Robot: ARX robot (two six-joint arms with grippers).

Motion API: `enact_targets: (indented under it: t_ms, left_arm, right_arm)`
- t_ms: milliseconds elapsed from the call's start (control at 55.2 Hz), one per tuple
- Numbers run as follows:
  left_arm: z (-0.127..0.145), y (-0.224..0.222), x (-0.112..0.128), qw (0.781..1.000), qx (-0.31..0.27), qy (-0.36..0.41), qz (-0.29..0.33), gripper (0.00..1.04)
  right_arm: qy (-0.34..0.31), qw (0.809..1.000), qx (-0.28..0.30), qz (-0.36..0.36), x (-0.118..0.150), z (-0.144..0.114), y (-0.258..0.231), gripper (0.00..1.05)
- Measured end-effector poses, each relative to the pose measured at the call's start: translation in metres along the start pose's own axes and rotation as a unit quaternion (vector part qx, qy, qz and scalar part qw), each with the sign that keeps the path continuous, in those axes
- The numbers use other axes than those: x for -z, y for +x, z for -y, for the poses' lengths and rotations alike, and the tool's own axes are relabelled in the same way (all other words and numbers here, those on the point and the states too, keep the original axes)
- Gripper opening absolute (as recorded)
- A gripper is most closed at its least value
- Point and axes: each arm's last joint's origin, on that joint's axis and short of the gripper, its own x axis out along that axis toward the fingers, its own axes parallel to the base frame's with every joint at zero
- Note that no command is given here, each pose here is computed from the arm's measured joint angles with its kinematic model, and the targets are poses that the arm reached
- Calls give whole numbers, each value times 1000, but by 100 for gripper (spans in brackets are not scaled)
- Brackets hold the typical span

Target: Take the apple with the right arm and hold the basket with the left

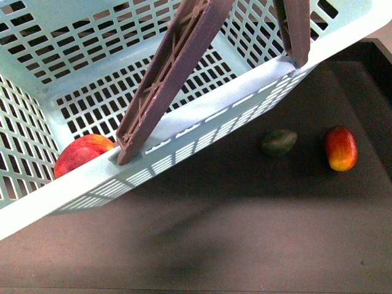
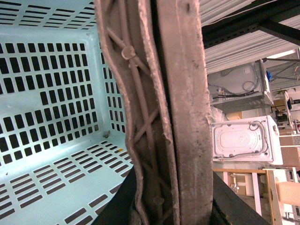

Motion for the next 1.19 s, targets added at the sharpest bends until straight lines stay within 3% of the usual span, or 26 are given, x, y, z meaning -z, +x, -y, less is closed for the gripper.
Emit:
enact_targets:
  t_ms: [199,561,670,778,1032,1195]
  left_arm:
    - [0,0,0,1000,0,0,0,18]
    - [0,0,0,1000,0,0,0,18]
    - [-2,-1,1,998,-47,-26,19,18]
    - [-6,-2,-4,996,-56,-61,34,18]
    - [-35,-10,-43,976,-82,-162,116,18]
    - [-66,-13,-72,949,-104,-226,193,18]
  right_arm:
    - [0,1000,0,0,0,0,0,97]
    - [0,1000,0,0,0,0,0,96]
    - [0,1000,0,0,0,0,0,96]
    - [0,1000,0,0,0,0,0,96]
    - [0,1000,0,0,0,0,0,96]
    - [0,1000,0,0,0,0,0,96]
